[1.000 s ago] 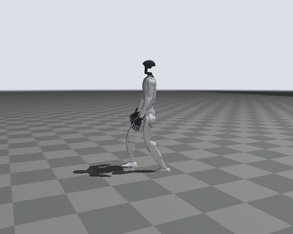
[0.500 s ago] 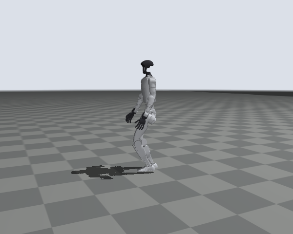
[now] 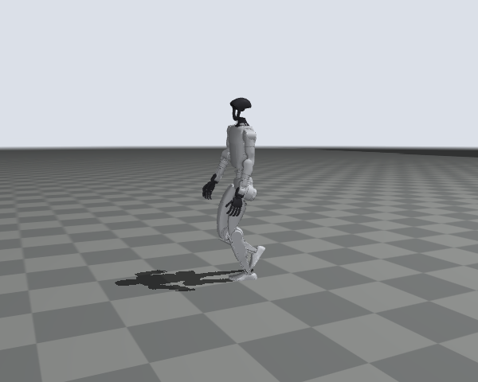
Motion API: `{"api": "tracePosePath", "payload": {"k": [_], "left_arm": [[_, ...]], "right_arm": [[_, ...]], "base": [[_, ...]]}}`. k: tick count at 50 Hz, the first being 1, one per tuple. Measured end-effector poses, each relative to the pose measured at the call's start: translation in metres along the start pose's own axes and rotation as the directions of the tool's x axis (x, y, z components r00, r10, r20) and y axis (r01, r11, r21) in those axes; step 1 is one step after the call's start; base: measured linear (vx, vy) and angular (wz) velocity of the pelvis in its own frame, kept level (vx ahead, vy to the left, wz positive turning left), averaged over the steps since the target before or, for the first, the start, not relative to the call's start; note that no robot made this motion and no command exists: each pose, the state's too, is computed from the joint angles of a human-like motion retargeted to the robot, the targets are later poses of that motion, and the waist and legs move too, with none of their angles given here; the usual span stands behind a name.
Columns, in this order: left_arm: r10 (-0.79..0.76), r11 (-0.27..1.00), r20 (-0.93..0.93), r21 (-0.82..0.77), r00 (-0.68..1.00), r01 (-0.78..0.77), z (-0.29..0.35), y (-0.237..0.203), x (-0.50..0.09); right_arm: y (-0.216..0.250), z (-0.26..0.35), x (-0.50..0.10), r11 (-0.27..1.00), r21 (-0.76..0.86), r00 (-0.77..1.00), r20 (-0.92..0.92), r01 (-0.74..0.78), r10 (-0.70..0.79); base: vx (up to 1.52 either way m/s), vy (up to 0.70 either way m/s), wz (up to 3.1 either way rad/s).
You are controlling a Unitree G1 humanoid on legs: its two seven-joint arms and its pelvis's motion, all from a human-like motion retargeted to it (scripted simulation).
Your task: Walk
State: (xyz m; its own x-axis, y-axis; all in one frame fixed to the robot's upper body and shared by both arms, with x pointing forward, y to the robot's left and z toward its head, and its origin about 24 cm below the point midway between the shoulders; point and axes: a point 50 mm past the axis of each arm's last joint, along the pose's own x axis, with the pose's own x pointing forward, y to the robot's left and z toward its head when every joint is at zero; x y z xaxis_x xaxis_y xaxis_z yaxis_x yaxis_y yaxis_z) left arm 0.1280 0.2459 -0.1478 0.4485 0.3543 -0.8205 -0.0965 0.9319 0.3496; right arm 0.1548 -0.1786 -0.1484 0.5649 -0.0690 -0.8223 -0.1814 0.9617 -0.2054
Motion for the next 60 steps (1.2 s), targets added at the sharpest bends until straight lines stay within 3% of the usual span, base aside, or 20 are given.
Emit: {"api": "tracePosePath", "payload": {"k": [11,18,33,41,60], "left_arm": [[-0.048,0.942,0.124,0.336,0.991,0.004,0.036,-0.011,0.004],[-0.101,0.906,0.255,0.423,0.962,-0.017,0.065,-0.022,0.002],[-0.141,0.96,0.155,0.261,0.978,0.097,0.039,-0.033,-0.001],[-0.145,0.971,0.088,0.206,0.985,0.125,0.026,-0.032,-0.001],[-0.151,0.985,-0.026,0.081,0.988,0.153,0.001,-0.021,-0.001]], "right_arm": [[-0.014,-0.007,-0.001,0.996,0.074,0.998,-0.04,0.053,-0.05],[-0.024,-0.021,-0.003,0.971,0.198,0.987,-0.108,0.135,-0.115],[-0.059,-0.009,-0.006,0.875,0.38,0.952,-0.056,0.299,-0.301],[-0.083,0.007,-0.008,0.838,0.399,0.916,-0.012,0.373,-0.402],[-0.094,-0.022,-0.015,0.868,0.318,0.924,-0.092,0.382,-0.372]], "base": [[0.43,-0.1,0.46],[0.47,-0.23,0.14],[0.49,-0.03,-0.01],[0.32,-0.03,-0.13],[0.24,-0.02,-0.38]]}}
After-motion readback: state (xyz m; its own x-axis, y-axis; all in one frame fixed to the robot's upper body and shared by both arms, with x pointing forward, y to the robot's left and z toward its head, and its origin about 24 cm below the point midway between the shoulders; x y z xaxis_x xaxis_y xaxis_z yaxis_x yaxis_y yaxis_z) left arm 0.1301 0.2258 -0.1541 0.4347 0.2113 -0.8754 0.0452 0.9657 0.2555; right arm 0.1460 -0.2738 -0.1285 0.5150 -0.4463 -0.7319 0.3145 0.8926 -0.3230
